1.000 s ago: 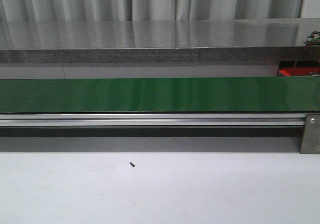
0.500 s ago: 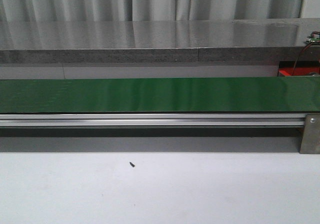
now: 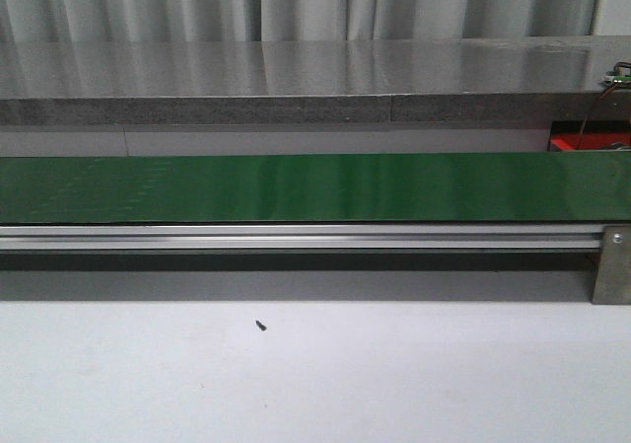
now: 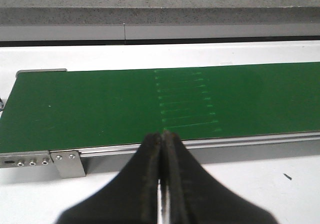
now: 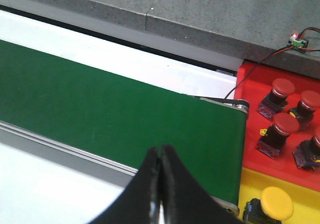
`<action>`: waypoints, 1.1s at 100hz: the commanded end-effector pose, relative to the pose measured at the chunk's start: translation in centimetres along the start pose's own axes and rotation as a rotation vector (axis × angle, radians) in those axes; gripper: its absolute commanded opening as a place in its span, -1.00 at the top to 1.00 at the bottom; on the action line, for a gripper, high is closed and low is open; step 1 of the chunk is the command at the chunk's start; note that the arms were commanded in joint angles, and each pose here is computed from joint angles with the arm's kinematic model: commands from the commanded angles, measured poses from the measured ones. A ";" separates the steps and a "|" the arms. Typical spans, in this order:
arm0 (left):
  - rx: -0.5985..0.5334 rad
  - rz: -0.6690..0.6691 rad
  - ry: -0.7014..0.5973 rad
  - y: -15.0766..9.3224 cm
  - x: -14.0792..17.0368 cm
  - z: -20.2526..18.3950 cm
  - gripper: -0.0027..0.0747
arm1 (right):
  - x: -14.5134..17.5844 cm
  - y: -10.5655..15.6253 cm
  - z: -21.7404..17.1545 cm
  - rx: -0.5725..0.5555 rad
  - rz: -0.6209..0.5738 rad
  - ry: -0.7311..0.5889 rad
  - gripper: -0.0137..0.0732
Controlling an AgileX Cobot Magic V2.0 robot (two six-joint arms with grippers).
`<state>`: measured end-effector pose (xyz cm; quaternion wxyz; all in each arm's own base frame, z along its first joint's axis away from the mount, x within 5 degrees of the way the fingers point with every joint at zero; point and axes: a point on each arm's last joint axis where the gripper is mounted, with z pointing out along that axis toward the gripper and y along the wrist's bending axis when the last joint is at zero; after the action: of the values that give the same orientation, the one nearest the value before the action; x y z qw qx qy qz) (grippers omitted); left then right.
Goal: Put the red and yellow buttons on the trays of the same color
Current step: 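Raise the right gripper away from the red tray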
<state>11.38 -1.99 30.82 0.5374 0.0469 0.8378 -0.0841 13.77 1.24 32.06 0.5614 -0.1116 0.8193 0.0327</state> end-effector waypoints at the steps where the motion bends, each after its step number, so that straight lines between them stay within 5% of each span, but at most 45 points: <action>1: 0.004 -0.012 -0.095 -0.1 -1.4 -0.4 0.98 | -1.2 -0.4 -0.4 0.037 0.004 -0.075 0.84; 24: 0.003 -0.012 -0.099 -0.1 -1.4 -0.4 0.85 | -1.2 -0.4 -0.4 0.037 0.004 -0.075 0.84; 48: 0.004 -0.012 -0.095 -0.1 -1.4 -0.4 -0.31 | -1.2 -0.4 -0.4 0.037 0.004 -0.075 0.84; 55: 0.005 -0.014 -0.094 -0.1 -1.4 -0.4 -0.50 | -1.2 -0.4 -0.4 0.037 0.004 -0.075 0.84; 84: -0.061 -0.099 -0.113 0.7 -3.3 -0.2 -0.51 | -1.2 -0.4 -0.4 0.037 0.004 -0.075 0.84; 110: -0.293 -0.200 -0.019 5.4 -9.4 2.3 -0.50 | -1.2 -0.4 -0.4 0.037 0.004 -0.075 0.84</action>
<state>16.27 1.43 35.46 0.5126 -0.0825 0.8541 -0.0300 13.77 1.24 32.06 0.5614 -0.1116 0.8193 0.0327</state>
